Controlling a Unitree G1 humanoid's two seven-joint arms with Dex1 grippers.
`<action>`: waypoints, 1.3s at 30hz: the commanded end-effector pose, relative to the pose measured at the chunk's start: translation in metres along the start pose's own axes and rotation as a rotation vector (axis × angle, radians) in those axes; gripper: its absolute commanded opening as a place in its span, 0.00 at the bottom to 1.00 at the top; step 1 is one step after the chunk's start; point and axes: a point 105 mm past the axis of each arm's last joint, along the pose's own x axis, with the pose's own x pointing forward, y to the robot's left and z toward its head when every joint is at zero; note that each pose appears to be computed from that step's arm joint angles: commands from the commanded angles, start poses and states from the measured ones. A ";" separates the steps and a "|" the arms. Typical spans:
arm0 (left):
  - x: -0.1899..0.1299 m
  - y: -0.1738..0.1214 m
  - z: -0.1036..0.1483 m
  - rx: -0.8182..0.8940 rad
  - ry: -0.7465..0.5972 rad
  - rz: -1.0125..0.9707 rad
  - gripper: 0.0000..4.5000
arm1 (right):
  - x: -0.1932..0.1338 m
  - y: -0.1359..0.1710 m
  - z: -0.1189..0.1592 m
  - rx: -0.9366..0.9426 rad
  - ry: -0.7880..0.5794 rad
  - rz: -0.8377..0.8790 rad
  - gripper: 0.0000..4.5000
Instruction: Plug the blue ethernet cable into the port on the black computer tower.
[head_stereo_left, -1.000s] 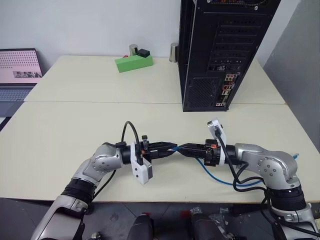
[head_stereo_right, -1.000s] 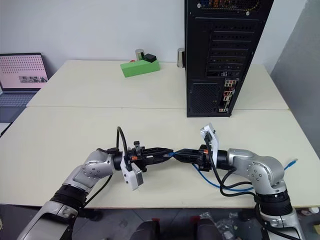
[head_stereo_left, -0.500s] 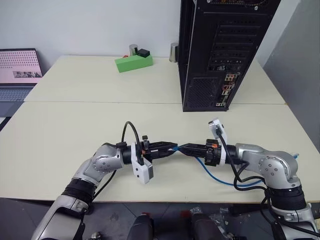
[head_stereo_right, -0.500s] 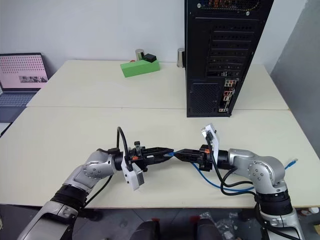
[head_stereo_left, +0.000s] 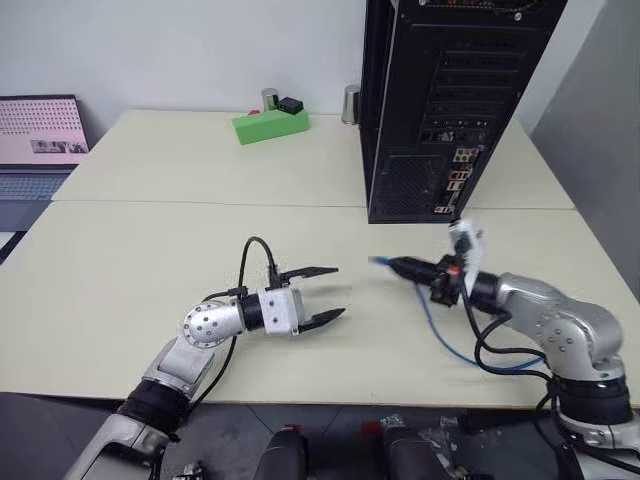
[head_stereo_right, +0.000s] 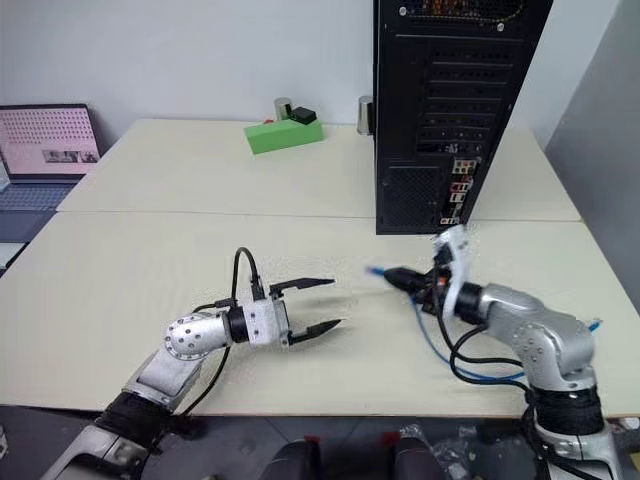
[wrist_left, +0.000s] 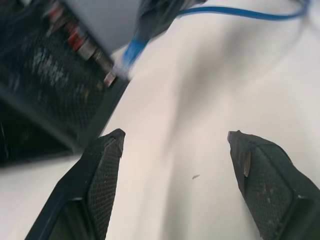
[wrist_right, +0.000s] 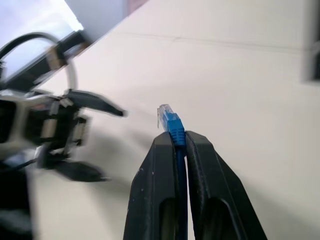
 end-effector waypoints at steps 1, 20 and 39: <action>0.016 0.022 0.022 -0.087 -0.020 0.107 0.77 | -0.009 -0.012 0.022 -0.122 -0.114 -0.205 0.00; 0.095 0.059 0.052 -0.341 -0.008 0.361 0.77 | -0.001 -0.069 0.071 -0.149 -0.329 -0.748 0.00; 0.109 0.067 0.063 -0.323 -0.047 0.347 0.77 | 0.010 -0.080 0.078 -0.130 -0.362 -0.767 0.00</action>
